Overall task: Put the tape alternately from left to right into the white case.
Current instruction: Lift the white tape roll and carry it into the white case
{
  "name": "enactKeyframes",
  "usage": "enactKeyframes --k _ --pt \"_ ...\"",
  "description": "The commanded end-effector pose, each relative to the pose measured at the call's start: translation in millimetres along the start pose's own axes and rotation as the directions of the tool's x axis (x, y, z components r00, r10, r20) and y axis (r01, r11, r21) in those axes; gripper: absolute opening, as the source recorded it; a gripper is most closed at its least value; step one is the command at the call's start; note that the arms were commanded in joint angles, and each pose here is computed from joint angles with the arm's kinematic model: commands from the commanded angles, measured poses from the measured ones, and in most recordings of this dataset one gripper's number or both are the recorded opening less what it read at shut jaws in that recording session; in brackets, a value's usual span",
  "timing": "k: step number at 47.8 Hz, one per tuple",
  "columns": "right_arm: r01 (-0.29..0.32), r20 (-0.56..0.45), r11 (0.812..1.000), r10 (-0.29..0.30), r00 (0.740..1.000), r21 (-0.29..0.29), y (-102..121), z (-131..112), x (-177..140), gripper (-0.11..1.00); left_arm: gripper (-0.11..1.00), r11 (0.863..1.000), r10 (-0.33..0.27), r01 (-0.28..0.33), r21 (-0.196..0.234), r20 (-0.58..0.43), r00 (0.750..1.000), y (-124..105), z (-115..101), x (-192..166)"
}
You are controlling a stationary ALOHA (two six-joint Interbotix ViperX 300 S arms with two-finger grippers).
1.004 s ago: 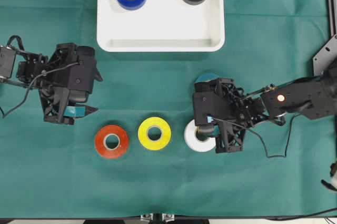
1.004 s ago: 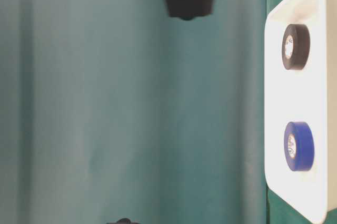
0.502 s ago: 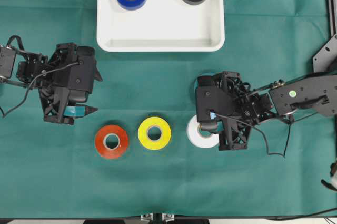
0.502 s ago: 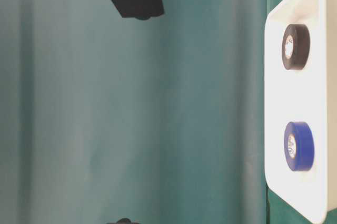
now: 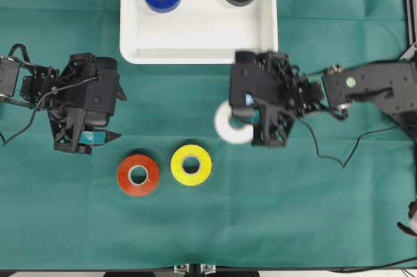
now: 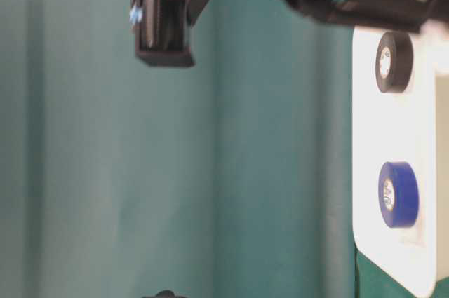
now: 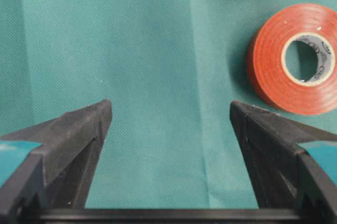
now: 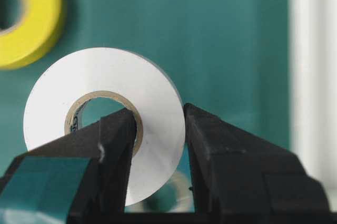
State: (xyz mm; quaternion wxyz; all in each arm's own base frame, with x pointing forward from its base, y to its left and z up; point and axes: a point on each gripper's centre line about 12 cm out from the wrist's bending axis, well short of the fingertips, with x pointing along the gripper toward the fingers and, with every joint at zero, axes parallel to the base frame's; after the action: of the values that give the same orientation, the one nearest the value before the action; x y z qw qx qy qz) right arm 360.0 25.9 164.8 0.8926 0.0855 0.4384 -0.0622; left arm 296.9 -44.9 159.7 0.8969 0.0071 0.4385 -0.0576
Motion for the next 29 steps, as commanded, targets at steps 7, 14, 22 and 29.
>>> enactKeyframes --k 7,14,22,29 --pt "0.078 0.095 0.997 -0.08 0.992 0.02 -40.5 33.9 -10.7 0.32 0.77 1.0 -0.004 0.004 0.0 0.037 0.999 -1.5 10.0 -4.4" --pt "0.145 0.124 0.989 -0.149 0.981 0.041 -75.2 47.2 -8.3 0.32 0.77 1.0 -0.005 0.005 -0.002 0.038 0.999 -1.6 10.6 -4.5" --pt "0.195 0.166 0.978 -0.204 0.965 0.069 -109.4 66.8 -2.1 0.32 0.77 1.0 -0.004 0.004 -0.003 0.037 0.999 -1.1 10.4 -4.1" --pt "0.219 0.21 0.971 -0.234 0.949 0.092 -140.0 82.8 10.1 0.32 0.77 1.0 -0.004 0.004 -0.003 0.038 0.999 -1.1 10.6 -4.1"
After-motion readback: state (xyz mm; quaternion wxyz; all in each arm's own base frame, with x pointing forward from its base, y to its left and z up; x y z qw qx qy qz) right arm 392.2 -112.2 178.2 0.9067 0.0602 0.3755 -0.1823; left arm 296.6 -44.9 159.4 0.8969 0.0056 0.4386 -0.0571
